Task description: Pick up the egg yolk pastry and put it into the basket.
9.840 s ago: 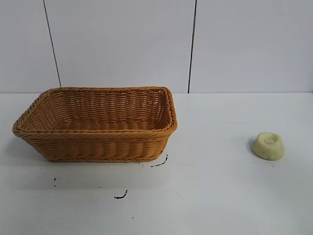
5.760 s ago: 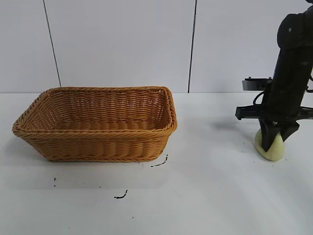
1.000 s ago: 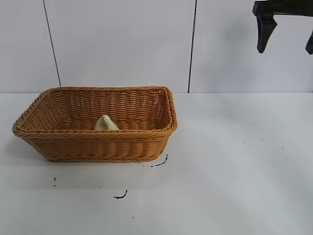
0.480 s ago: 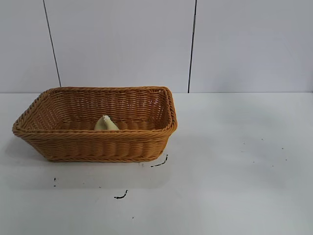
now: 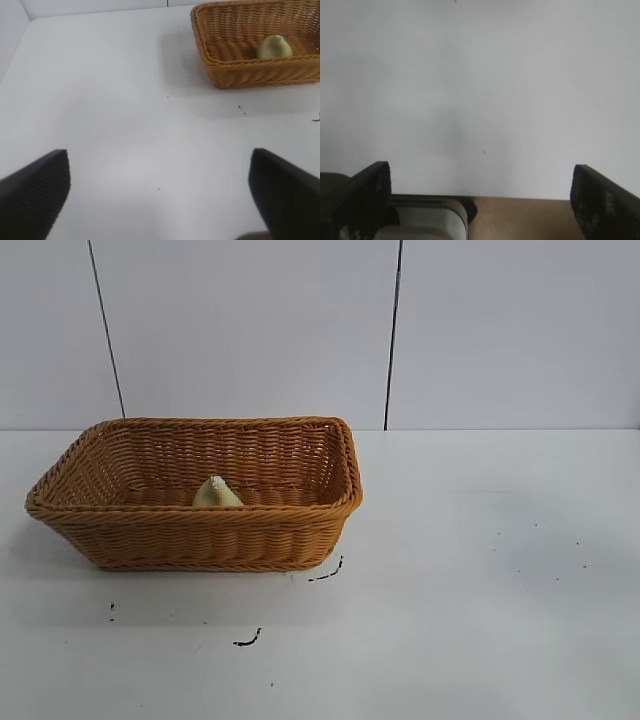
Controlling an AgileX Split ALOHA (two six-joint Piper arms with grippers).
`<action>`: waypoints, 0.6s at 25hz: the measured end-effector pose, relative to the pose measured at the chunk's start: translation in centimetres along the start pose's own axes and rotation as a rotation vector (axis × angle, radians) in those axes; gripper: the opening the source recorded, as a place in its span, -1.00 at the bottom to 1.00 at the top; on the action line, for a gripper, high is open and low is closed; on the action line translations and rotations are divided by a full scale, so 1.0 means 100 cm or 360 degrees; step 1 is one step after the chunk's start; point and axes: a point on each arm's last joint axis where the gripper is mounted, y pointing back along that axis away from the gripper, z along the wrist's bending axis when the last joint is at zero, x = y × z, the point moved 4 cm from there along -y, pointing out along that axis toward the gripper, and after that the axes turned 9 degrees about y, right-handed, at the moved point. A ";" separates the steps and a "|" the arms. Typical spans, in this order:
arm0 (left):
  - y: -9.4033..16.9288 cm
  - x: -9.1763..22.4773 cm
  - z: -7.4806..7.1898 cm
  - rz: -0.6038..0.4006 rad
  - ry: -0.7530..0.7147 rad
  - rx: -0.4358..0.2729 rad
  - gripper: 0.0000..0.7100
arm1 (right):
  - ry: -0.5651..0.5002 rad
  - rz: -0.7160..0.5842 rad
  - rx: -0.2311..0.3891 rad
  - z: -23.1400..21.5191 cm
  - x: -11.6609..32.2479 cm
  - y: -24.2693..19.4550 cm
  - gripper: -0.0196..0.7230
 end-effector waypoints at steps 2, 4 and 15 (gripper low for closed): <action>0.000 0.000 0.000 0.0000 0.0000 0.0000 0.96 | 0.0004 -0.0118 0.0021 0.001 0.002 0.010 0.93; 0.000 0.000 0.000 0.0000 0.0000 0.0000 0.96 | 0.0004 -0.0197 0.0035 0.002 0.004 0.016 0.93; 0.000 0.000 0.000 0.0000 0.0000 0.0000 0.96 | 0.0006 -0.0313 0.0057 0.003 0.008 0.025 0.93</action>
